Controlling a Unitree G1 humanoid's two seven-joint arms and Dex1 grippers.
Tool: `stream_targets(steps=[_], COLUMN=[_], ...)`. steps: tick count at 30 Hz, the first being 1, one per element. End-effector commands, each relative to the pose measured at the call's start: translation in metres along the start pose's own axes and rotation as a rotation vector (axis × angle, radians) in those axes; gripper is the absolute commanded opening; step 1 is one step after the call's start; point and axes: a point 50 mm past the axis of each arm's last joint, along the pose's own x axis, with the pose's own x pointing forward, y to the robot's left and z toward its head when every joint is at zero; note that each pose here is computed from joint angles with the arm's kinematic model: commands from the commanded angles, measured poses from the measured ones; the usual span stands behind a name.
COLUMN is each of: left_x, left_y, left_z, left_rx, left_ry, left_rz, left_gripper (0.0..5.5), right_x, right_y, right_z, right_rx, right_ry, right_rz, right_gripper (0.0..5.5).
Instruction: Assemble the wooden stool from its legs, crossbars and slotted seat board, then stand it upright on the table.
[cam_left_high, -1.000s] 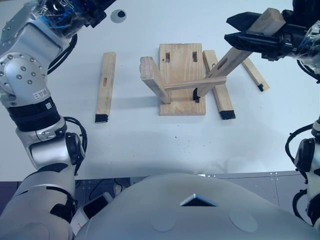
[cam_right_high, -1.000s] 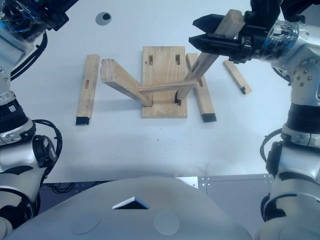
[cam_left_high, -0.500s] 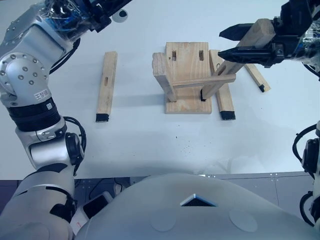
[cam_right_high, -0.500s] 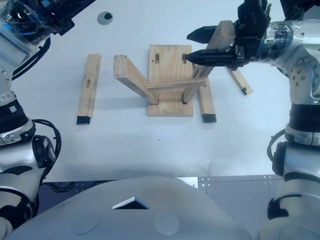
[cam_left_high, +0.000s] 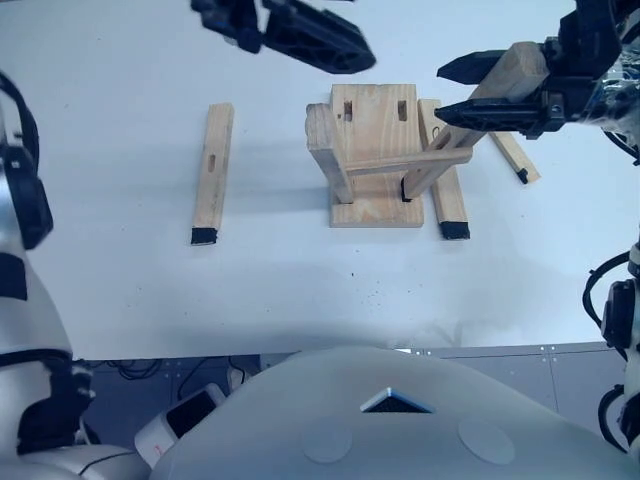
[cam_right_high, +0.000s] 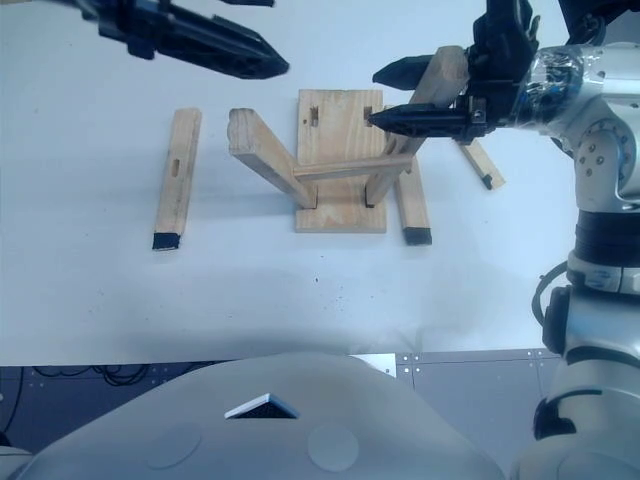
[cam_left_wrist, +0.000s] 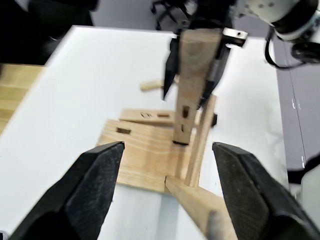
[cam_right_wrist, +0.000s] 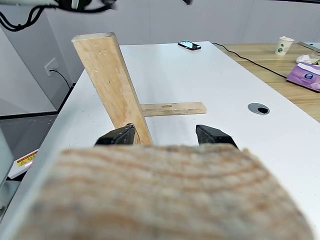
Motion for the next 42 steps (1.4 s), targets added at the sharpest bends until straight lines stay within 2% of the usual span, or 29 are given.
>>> stream_targets(steps=[1,7,9,14,17,20,26,33,42], left_x=[0.033,0.065,0.075,0.096,0.108,0.112,0.114,0.106,0.103], left_y=[-0.007,-0.004,-0.005,-0.008,-0.011,-0.008,-0.003,0.008,0.019], left_z=[0.000,-0.004,-0.010,-0.029,-0.026,-0.029,-0.060,-0.090,-0.106], left_rx=[0.015,0.057,0.064,0.075,0.103,0.102,0.048,-0.021,-0.061], left_ry=[0.174,0.228,0.242,0.294,0.304,0.319,0.400,0.461,0.486], left_rz=[-0.066,-0.074,-0.088,-0.120,-0.092,-0.068,-0.073,-0.049,-0.010], left_gripper=[3.23,3.23,3.03,2.25,1.87,1.47,0.59,0.55,0.52], right_x=[0.004,0.008,0.009,0.011,0.012,0.009,-0.002,-0.019,-0.016], right_y=[-0.001,0.000,0.000,-0.001,0.000,0.002,0.000,0.000,0.004], right_z=[-0.019,-0.022,-0.022,-0.021,-0.021,-0.022,-0.027,-0.041,-0.044], right_rx=[0.055,0.059,0.060,0.057,0.056,0.056,0.073,0.107,0.094], right_ry=[0.048,0.039,0.038,0.038,0.037,0.042,0.073,0.139,0.170], right_rz=[-0.058,-0.064,-0.065,-0.063,-0.058,-0.055,-0.073,-0.092,-0.050], right_gripper=[2.04,2.04,2.04,2.04,2.04,2.04,2.04,2.03,2.03])
